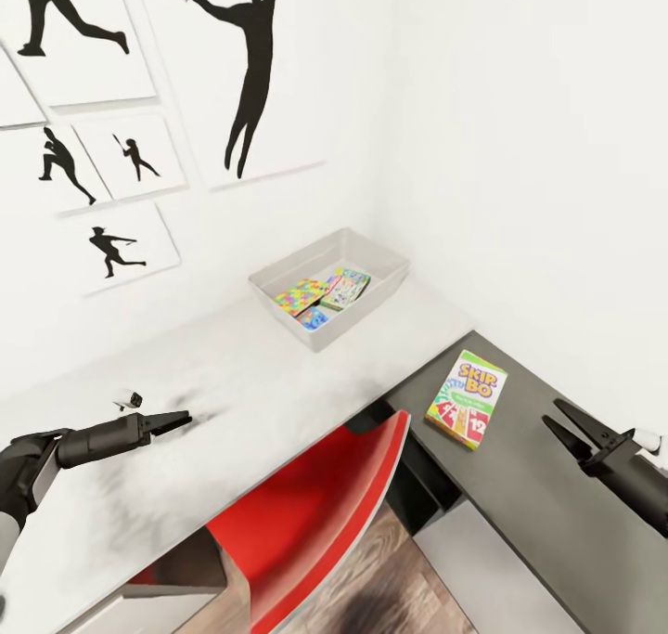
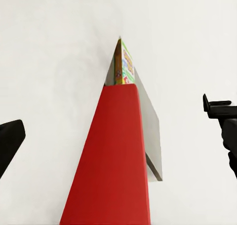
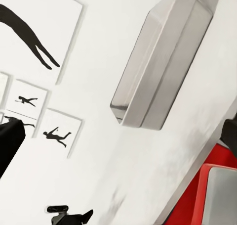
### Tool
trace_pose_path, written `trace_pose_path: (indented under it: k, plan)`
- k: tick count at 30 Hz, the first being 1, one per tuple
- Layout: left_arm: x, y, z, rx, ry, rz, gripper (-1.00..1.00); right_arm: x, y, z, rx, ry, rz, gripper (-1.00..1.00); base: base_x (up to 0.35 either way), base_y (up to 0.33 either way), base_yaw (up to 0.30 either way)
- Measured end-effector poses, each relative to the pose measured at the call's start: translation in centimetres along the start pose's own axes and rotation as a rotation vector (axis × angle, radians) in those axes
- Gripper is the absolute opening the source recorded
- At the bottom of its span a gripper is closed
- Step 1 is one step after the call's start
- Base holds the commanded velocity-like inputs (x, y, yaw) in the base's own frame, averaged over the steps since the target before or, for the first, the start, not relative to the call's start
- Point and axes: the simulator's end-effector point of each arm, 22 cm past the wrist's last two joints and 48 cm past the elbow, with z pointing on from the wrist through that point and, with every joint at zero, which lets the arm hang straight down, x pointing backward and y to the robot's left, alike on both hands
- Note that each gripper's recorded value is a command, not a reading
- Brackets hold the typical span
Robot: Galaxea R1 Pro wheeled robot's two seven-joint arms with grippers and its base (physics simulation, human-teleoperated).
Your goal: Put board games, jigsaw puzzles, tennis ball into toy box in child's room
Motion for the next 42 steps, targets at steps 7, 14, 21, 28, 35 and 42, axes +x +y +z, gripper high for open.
trace_pose_path:
  k: [7,14,21,28,35,42]
  plan:
    - [-0.3,-0.6,0.0,0.005,-0.004,0.011,1.0,-0.2,0.5,-0.1,-0.008,-0.004,-0.005,1.0,0.0,0.0,0.0]
    - [-0.6,-1.1,-0.1,0.008,-0.007,0.021,1.0,-0.4,1.0,-0.2,-0.018,-0.009,-0.01,1.0,0.0,0.0,0.0]
    - [-0.9,-1.7,-0.2,0.012,-0.012,0.031,1.0,-0.6,1.6,-0.3,-0.027,-0.014,-0.016,1.0,0.0,0.0,0.0]
    - [-1.2,-2.2,-0.4,0.016,-0.015,0.042,1.0,-0.8,2.1,-0.3,-0.037,-0.017,-0.023,1.0,0.0,0.0,0.0]
    - [-1.5,-2.8,-0.5,0.019,-0.02,0.052,1.0,-1.0,2.7,-0.4,-0.046,-0.022,-0.029,1.0,0.0,0.0,0.0]
    - [-1.8,-3.3,-0.6,0.023,-0.024,0.063,1.0,-1.1,3.2,-0.4,-0.055,-0.023,-0.034,1.0,0.0,0.0,0.0]
